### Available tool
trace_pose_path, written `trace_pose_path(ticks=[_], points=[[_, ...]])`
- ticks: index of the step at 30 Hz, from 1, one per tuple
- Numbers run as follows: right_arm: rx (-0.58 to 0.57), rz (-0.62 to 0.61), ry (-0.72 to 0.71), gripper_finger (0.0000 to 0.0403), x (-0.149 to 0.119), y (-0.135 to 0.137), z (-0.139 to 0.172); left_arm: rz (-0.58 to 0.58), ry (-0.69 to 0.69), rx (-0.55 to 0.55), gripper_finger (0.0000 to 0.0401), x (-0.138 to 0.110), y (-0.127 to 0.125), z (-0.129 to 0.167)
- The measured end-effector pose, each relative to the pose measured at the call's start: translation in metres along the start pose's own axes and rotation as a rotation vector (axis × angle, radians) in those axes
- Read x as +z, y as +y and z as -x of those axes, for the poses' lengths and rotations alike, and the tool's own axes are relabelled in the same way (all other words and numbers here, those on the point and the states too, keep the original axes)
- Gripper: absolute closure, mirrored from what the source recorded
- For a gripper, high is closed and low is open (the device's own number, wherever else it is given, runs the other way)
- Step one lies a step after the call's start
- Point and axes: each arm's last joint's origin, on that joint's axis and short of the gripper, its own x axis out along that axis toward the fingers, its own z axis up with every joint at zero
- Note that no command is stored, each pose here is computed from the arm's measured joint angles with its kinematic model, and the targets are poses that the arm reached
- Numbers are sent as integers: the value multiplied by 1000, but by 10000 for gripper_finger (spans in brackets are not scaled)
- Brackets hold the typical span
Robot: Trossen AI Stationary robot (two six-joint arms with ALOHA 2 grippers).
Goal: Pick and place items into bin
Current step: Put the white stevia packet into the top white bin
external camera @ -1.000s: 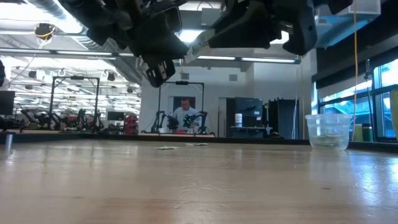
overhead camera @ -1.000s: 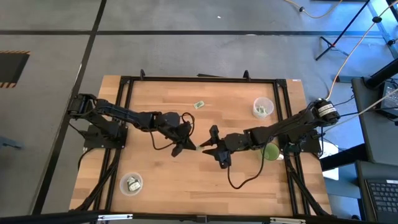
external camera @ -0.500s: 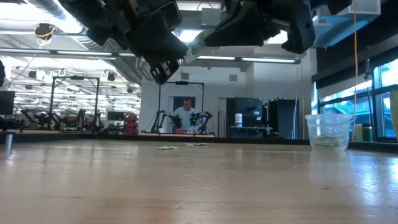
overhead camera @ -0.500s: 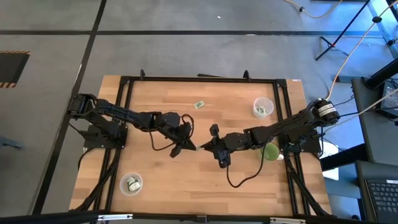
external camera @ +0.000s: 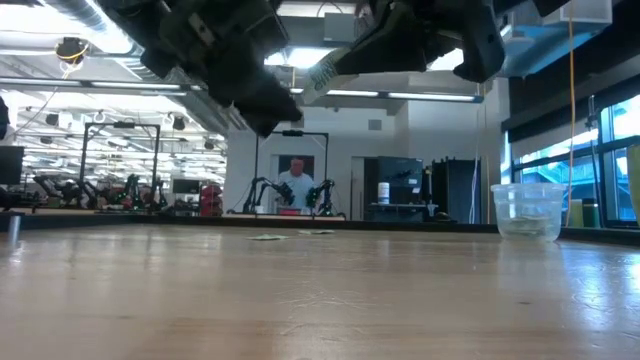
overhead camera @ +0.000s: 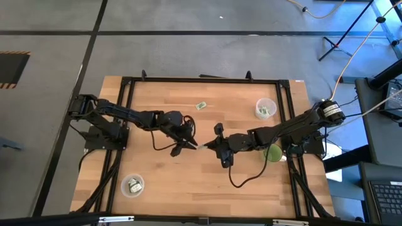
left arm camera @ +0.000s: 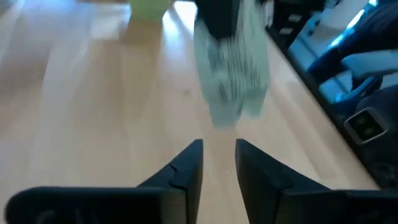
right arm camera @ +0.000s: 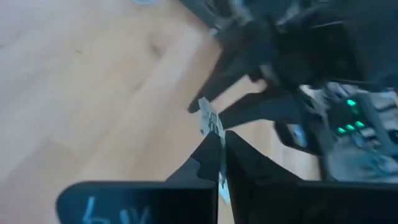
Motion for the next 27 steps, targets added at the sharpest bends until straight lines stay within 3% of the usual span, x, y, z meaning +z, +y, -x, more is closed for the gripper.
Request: trace_pose_path(ticks=[8, 15, 21, 27], points=[[-37, -118, 177, 394, -10, -11, 27, 0, 99, 138, 294, -10, 17, 6], [-271, -393, 560, 393, -48, -40, 76, -123, 210, 259, 301, -19, 21, 9], [-426, -670, 810, 393, -83, -62, 112, -106, 199, 271, 299, -18, 21, 8], [-617, -827, 959, 393, -111, -83, 124, -105, 197, 271, 305, -18, 21, 8]])
